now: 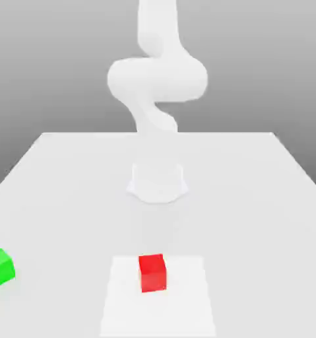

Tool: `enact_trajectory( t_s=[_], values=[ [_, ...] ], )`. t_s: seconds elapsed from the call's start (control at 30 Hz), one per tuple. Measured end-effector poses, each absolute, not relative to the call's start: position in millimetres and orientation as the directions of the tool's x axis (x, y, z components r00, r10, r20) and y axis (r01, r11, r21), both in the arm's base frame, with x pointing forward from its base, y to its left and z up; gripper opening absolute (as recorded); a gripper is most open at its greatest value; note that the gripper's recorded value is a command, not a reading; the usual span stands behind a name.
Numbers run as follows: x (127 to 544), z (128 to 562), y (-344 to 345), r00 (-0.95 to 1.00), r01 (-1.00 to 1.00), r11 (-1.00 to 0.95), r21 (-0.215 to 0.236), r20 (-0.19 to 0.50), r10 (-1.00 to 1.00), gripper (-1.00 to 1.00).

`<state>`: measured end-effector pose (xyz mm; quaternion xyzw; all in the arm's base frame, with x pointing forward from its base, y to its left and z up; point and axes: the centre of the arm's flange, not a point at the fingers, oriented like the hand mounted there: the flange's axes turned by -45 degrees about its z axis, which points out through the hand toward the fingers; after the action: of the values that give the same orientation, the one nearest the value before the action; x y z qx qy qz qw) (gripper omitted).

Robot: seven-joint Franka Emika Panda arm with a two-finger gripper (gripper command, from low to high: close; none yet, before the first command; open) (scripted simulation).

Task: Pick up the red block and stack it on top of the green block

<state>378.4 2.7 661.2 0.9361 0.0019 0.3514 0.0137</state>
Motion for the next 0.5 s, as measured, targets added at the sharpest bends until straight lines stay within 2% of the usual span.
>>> enact_trajectory(
  t_s=[0.13,0.27,0.37,0.5],
  values=[
    [422,562,2,0.846,0.017,-0.997,0.079,0.531,0.057,0.00],
    [441,462,-3,0.915,0.054,-0.993,0.101,0.394,0.090,0.00],
    [440,387,-8,0.952,0.087,-0.991,0.097,0.285,0.112,0.00],
    [418,292,-12,0.980,0.133,-0.989,0.063,0.138,0.141,0.00]
  ],
)
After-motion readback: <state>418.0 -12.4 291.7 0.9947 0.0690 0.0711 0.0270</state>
